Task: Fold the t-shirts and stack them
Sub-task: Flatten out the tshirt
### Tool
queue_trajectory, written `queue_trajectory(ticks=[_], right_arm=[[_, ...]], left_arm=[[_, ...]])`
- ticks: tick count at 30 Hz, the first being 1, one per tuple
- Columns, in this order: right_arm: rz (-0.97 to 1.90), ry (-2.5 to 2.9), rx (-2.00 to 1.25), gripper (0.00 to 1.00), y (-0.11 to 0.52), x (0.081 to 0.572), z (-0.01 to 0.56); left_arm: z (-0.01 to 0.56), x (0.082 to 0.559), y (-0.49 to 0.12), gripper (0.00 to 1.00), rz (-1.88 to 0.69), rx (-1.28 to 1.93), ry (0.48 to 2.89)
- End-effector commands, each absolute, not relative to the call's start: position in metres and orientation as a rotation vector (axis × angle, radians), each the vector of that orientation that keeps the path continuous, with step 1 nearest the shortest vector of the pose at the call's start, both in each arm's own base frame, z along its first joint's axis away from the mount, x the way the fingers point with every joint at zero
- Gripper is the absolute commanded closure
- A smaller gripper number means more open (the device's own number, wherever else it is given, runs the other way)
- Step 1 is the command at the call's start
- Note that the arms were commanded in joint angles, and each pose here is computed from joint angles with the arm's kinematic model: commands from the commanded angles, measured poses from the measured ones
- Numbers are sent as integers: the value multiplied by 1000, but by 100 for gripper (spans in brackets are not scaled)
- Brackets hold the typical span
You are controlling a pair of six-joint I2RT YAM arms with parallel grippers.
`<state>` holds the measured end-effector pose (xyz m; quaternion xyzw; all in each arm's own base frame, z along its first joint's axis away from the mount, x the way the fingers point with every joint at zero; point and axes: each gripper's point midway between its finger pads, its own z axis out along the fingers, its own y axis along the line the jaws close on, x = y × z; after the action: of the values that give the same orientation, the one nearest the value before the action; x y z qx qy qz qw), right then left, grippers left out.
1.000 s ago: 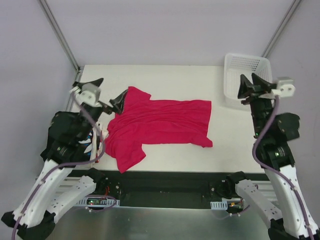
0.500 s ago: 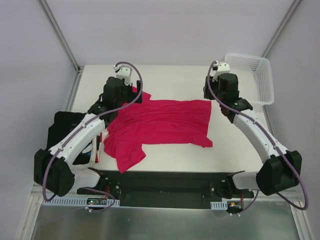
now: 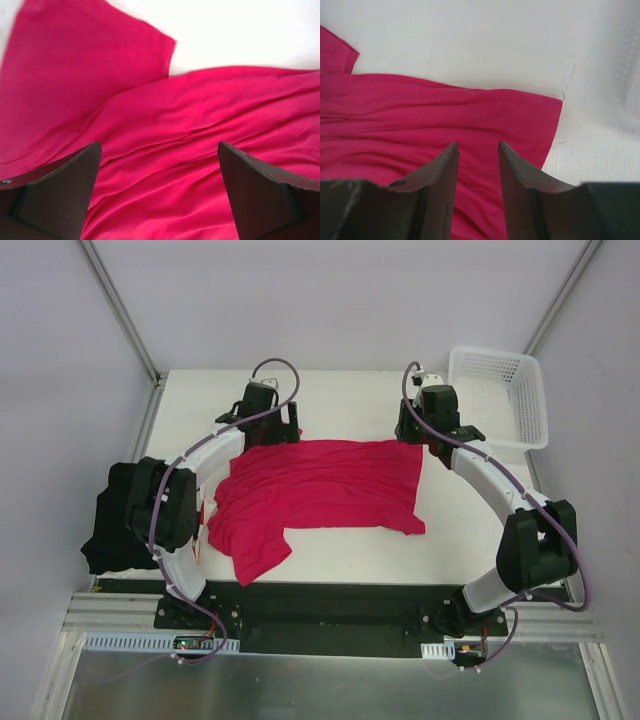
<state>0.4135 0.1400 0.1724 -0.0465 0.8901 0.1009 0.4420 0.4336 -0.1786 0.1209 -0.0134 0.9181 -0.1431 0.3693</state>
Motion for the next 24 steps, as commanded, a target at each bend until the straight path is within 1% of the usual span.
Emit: queue_trajectory(ticks=[1,10,20,24], right_arm=[[304,2163,-56,60,142,431,193],[388,2188,-33,61,145,439,188],[448,2147,-56,62,151,442,208],[497,2114,-39,62,154,439,225]], left_arm=[[112,441,-185,1,-475,-114,2423],[75,460,-184,1,-521,-178,2501],[44,484,-192,1,-587,-200,2548],[33,492,-192,1,-606,-218,2559]])
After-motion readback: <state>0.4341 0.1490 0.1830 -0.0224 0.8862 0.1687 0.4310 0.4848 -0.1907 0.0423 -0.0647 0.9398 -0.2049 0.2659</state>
